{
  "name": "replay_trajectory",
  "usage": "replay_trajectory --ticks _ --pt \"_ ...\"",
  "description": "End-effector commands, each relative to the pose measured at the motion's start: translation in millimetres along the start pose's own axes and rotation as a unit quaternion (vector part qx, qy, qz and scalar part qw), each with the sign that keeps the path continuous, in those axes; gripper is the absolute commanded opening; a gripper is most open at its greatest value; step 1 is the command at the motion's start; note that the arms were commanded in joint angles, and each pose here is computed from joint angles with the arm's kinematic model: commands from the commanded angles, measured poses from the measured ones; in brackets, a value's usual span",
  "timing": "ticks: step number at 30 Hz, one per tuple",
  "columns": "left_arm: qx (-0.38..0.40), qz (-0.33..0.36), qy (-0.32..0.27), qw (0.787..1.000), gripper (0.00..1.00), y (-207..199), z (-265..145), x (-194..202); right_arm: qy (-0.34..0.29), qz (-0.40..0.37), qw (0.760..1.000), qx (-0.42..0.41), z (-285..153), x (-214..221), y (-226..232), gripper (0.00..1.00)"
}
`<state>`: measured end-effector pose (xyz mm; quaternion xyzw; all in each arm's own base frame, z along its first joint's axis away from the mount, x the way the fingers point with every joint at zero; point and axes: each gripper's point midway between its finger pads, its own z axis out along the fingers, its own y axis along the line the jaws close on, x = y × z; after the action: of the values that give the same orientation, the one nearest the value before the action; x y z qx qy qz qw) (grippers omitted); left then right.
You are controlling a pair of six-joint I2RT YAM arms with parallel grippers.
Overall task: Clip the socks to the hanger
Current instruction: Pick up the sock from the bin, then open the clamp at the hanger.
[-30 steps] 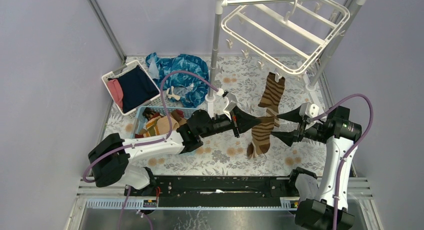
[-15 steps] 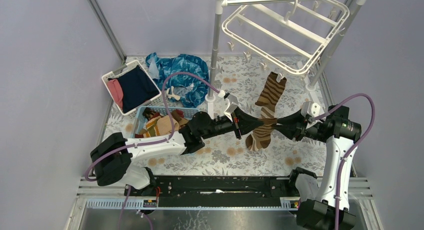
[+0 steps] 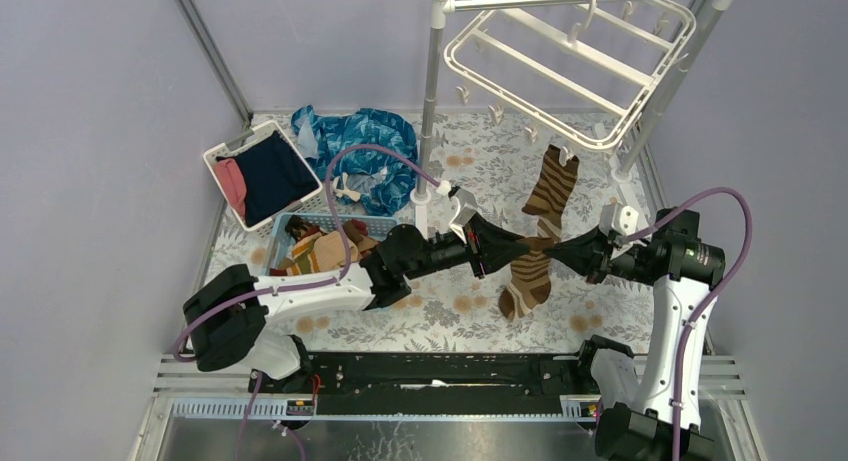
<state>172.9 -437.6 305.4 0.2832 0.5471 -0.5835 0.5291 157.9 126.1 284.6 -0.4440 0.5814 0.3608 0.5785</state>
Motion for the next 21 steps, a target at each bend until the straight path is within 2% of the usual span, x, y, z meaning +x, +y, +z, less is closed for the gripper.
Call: replay_trajectory --ticks 1,4,8,13,18,21 --pt "-0.018 0.021 -0.035 0.999 0.41 1.1 -1.6 -19.1 0.061 0.002 0.998 0.019 -7.6 -6.3 -2.2 0.00" --pt "-0.040 0.049 -0.051 0.997 0.58 4.5 -14.8 -32.7 0.152 0.015 0.985 0.078 -25.0 9.2 -18.9 0.00" --pt "-0.045 0.074 -0.056 0.995 0.78 5.9 -27.5 -44.2 0.238 0.034 0.958 0.157 -50.2 24.7 -38.2 0.00" --pt "0.001 0.081 -0.039 0.996 0.98 -9.3 -23.6 -53.6 0.302 0.039 0.915 0.265 -83.2 30.5 -66.5 0.00" --pt "0.052 0.040 -0.041 0.997 0.99 -26.7 -7.6 -57.7 0.297 0.051 0.881 0.366 -110.1 24.0 -104.1 0.00" --pt "0.059 0.004 -0.047 0.997 0.99 -28.1 3.0 -59.3 0.272 0.063 0.880 0.384 -121.4 17.0 -117.5 0.00"
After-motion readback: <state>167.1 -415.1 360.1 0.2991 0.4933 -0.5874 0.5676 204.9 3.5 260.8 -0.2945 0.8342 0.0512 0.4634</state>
